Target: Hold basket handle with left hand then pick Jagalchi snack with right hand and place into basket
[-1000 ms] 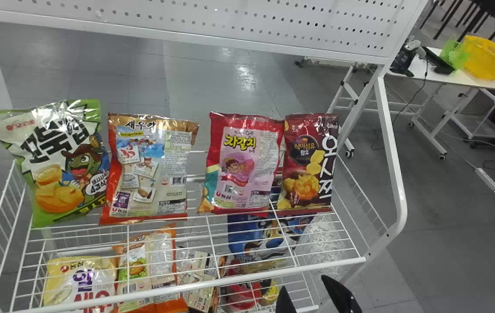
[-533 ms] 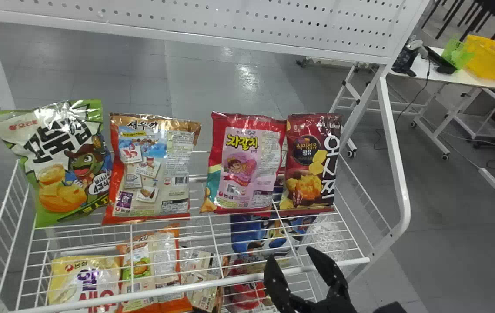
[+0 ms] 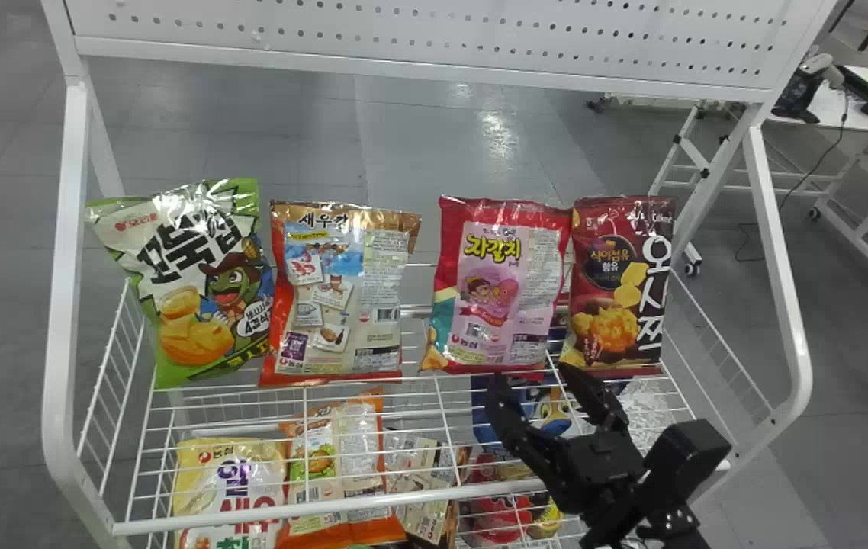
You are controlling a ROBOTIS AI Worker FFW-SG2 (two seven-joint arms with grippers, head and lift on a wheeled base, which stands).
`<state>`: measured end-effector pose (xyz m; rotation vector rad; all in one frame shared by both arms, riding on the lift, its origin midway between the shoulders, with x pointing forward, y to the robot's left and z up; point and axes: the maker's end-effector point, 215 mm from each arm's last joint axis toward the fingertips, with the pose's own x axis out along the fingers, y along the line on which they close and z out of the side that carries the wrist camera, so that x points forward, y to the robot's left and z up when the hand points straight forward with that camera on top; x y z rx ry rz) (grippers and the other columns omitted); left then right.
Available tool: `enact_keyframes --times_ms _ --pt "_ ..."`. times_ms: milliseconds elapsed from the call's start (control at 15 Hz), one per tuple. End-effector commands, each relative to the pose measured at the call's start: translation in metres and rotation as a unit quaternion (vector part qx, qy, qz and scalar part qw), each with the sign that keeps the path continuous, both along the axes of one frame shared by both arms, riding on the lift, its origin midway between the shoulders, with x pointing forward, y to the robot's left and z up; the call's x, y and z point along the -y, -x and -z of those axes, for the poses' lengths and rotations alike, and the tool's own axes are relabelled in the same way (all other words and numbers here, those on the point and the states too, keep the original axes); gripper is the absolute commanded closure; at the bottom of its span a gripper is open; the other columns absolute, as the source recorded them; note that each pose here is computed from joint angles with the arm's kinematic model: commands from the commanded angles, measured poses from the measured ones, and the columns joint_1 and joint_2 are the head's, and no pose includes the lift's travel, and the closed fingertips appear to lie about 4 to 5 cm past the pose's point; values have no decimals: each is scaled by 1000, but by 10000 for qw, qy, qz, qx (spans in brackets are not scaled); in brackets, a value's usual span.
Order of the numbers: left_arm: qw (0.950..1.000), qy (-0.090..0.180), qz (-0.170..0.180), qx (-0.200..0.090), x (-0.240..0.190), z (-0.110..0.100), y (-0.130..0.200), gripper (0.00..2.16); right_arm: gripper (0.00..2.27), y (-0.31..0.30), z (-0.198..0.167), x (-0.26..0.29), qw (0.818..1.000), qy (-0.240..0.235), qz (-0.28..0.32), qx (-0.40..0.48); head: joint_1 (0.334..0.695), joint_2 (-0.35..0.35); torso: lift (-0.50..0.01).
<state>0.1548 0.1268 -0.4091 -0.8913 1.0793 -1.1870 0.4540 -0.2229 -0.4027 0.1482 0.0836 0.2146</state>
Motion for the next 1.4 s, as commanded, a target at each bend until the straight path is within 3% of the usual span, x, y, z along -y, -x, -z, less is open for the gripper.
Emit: enact_keyframes --times_ms 0,400,867,933,1133,1267,1333 --pt "10000 56 36 -9 2 -2 2 2148 137 -25 -9 -3 10000 -3 -28 -46 695 -192 -8" --pt "10000 64 49 -20 3 -2 3 2148 137 -67 -16 -10 9995 77 -107 -298 695 -166 -8" --pt "10000 14 81 -28 0 0 4 2148 151 -87 -4 -17 9983 267 -29 -518 695 -139 -8" --pt "10000 15 86 -28 -1 -1 4 2148 232 -85 4 -19 9976 241 -59 -653 695 -137 -8" --pt "10000 -1 86 -33 -2 0 4 2148 815 -84 7 -24 9970 248 -105 -722 695 -126 -8" --pt "10000 -1 86 -33 -2 0 4 2148 1710 -83 7 -26 9968 246 -126 -751 695 -121 -8" --pt "10000 -1 86 -33 -2 0 4 2148 1953 -82 4 -28 9970 232 -143 -726 695 -117 -8"
